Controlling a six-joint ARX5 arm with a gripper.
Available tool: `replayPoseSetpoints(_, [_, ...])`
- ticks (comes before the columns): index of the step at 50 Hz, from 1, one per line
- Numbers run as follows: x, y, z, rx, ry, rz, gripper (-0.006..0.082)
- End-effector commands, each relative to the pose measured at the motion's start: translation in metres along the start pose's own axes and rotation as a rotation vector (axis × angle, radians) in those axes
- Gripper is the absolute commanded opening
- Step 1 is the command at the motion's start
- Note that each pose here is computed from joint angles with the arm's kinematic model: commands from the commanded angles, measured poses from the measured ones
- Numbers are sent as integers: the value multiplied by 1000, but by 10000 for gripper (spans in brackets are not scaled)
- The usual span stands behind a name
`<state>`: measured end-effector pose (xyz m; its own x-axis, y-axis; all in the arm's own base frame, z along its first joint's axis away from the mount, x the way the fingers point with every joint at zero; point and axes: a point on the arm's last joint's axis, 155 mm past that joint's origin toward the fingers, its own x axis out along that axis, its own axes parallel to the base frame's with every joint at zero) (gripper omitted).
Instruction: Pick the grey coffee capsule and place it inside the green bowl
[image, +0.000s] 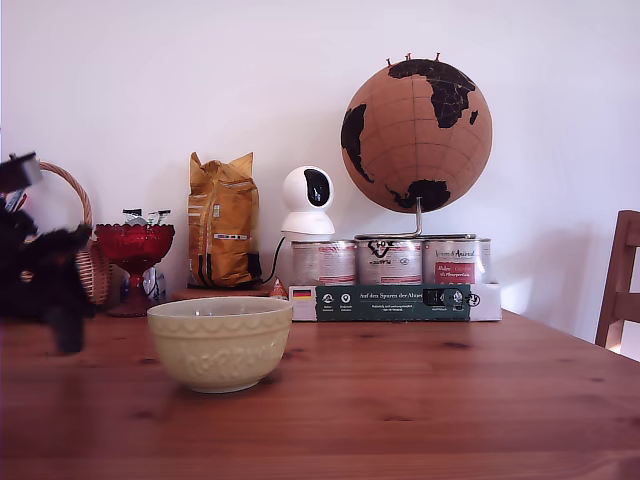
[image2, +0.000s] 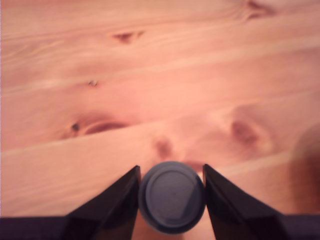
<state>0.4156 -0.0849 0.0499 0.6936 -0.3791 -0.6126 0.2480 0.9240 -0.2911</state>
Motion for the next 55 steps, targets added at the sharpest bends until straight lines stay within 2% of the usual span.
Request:
replayPoseSetpoints(1, [0, -15, 25, -33, -53, -74, 195])
replayPoseSetpoints(6, [-5, -43, 43, -68, -78, -216, 195])
replayPoseSetpoints(13, [-14, -84, 62, -45, -86, -378, 196])
replayPoseSetpoints(24, [-36, -137, 59, 51, -61, -482, 205])
replayPoseSetpoints(31, [-46, -156, 52, 157, -52, -443, 205])
replayPoseSetpoints(39, [-50, -162, 41, 262, -32, -341, 206])
replayPoseSetpoints(47, [-44, -163, 18, 293, 45, -269, 205])
replayPoseSetpoints(55, [-41, -158, 8, 305, 80, -204, 205])
